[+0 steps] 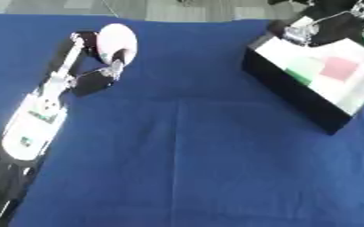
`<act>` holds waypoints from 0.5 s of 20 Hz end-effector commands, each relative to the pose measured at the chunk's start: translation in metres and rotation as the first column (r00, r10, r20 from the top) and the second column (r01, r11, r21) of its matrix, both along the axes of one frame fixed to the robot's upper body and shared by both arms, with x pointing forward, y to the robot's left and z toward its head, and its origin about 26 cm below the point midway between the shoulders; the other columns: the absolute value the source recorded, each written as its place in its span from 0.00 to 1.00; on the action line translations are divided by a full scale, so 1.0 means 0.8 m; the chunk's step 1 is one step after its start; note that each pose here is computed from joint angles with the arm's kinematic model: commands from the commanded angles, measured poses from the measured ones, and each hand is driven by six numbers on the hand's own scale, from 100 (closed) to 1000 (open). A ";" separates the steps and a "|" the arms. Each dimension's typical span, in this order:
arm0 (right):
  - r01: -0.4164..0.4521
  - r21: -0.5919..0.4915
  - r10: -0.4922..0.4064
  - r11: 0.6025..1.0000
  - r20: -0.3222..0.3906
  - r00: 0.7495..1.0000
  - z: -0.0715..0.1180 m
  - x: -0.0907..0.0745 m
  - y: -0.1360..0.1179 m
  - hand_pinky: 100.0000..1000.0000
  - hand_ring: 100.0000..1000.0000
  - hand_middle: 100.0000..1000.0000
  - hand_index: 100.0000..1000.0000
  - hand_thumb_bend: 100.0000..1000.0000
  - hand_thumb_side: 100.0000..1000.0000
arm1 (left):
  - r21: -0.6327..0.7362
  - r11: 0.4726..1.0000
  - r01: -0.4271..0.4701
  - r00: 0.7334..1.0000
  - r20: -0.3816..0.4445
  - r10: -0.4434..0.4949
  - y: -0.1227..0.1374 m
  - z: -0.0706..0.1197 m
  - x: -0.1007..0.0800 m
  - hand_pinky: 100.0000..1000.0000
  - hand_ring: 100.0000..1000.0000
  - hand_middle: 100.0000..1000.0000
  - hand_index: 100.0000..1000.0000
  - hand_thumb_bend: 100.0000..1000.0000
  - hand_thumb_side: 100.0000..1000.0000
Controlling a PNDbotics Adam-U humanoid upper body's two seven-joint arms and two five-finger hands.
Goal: Pick up the objects with one hand, pass them to the other hand, and then place them into the box on the other side of the table.
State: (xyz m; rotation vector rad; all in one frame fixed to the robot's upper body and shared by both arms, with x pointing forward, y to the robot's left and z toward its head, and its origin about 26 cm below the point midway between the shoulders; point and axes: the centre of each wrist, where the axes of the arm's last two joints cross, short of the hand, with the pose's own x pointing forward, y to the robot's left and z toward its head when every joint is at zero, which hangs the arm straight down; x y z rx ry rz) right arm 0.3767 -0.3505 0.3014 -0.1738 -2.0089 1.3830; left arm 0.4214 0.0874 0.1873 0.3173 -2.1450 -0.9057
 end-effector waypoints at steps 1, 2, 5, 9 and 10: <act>-0.015 -0.044 0.016 0.999 0.020 1.000 0.012 0.001 0.005 0.88 1.00 0.84 0.86 0.19 0.16 | -0.012 0.999 0.037 0.998 0.057 -0.037 -0.013 0.014 -0.006 0.53 0.50 0.45 0.44 0.00 0.26; -0.022 -0.052 0.023 0.998 0.018 1.000 0.012 0.002 0.007 0.88 1.00 0.84 0.86 0.19 0.16 | -0.013 0.999 0.047 0.997 0.060 -0.046 -0.016 0.013 -0.007 0.53 0.50 0.45 0.44 0.00 0.26; -0.040 -0.075 0.041 0.996 0.012 0.999 0.012 0.007 0.014 0.88 1.00 0.84 0.86 0.19 0.17 | -0.010 0.997 0.071 0.995 0.076 -0.070 -0.024 0.011 -0.010 0.53 0.50 0.45 0.44 0.00 0.26; -0.052 -0.106 0.053 0.993 0.007 0.999 0.011 0.013 0.022 0.88 1.00 0.84 0.85 0.20 0.15 | -0.002 0.995 0.098 0.990 0.102 -0.098 -0.035 0.012 -0.014 0.53 0.50 0.45 0.45 0.00 0.23; -0.053 -0.111 0.053 0.992 0.004 0.999 0.010 0.015 0.023 0.88 1.00 0.83 0.85 0.21 0.14 | 0.003 0.994 0.106 0.988 0.109 -0.106 -0.037 0.012 -0.016 0.53 0.50 0.45 0.45 0.00 0.23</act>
